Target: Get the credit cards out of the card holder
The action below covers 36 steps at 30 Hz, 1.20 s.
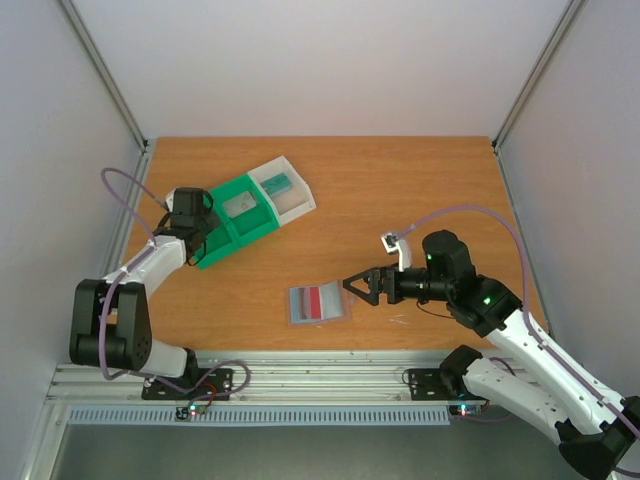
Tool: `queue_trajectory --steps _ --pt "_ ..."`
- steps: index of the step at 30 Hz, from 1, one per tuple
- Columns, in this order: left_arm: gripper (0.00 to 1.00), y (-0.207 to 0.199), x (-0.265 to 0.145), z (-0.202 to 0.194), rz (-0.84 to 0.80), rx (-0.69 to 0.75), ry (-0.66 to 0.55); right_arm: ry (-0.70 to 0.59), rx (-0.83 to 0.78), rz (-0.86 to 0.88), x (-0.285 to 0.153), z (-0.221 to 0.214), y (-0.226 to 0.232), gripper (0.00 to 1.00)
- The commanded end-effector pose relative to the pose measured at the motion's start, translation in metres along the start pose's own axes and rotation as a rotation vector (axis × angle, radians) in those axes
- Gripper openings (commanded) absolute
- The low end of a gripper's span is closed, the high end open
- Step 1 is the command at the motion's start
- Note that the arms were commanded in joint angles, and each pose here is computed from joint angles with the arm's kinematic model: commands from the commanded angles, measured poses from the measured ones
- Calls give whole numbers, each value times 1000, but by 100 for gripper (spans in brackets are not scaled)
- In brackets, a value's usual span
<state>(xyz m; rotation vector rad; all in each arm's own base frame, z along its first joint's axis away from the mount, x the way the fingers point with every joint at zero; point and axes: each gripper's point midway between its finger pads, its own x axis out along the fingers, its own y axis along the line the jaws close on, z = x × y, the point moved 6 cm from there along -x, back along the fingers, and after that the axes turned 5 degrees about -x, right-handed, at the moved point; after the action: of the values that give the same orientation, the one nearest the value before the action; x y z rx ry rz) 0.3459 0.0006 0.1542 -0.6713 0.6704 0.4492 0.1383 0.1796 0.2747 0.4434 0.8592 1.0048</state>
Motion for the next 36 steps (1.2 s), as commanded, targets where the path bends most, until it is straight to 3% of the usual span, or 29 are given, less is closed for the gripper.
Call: queue_trajectory --steps 1,36 --pt "0 -10 9 11 -48 -10 -52 -12 -39 -18 -6 7 6 99" --pt "0 -6 32 12 0 80 -110 0 -45 -52 1 9 -1 99"
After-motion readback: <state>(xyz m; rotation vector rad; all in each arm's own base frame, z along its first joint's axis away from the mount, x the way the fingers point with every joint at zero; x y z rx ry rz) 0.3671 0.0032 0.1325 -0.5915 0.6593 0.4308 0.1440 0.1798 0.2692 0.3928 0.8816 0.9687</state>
